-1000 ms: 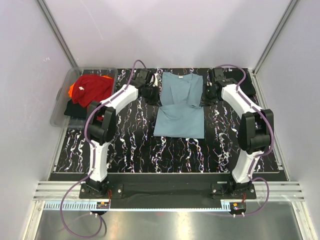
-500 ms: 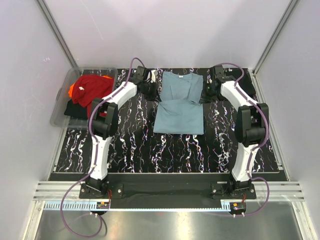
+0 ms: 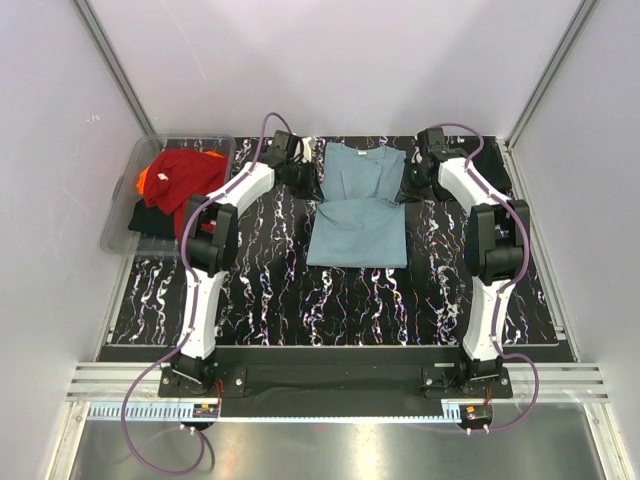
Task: Fold and stack the t-shirts
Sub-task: Fold the tshirt
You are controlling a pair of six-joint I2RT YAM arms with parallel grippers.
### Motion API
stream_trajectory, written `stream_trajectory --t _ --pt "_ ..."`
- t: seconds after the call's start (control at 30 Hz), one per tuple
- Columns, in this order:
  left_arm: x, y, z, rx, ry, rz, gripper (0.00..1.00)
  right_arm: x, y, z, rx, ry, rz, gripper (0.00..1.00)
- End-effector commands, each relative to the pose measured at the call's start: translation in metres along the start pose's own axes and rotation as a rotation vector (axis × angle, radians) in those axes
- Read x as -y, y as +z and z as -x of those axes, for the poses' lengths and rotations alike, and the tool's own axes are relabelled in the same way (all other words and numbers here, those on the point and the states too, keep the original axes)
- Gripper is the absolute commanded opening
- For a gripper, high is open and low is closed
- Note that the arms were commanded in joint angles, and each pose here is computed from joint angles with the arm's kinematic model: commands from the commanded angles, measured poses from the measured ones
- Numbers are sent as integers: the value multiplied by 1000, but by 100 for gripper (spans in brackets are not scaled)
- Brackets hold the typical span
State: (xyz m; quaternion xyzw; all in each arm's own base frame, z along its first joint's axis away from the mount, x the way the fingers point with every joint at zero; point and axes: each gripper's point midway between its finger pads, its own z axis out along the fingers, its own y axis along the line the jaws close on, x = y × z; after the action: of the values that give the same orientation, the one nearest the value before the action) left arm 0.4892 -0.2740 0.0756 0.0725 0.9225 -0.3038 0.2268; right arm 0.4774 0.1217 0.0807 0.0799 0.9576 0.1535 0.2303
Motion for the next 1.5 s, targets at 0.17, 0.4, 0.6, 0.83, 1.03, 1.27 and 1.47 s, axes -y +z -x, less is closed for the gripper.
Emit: stream_trajectory --t 0.17,0.4,0.6,0.83,1.03,1.27,1.47 --pt "18 -63 54 208 90 58 37 -10 -48 31 95 41 61 43" --pt "36 -74 -10 82 32 -36 38 -12 -71 -27 -5 66 130 48" --pt "41 -75 -70 17 20 -86 46 -3 -77 -77 -89 67 141 55" --pt "20 -65 -105 -15 0 -15 50 5 -84 -111 -94 63 154 57" --pt "17 -61 -122 -28 -30 -40 50 17 -70 -129 -134 42 140 57" --pt "16 -55 -133 -58 -33 -55 49 16 -60 -148 -184 83 175 58" --pt "0 -48 -144 -83 -55 13 46 17 -56 -161 -206 100 189 58"
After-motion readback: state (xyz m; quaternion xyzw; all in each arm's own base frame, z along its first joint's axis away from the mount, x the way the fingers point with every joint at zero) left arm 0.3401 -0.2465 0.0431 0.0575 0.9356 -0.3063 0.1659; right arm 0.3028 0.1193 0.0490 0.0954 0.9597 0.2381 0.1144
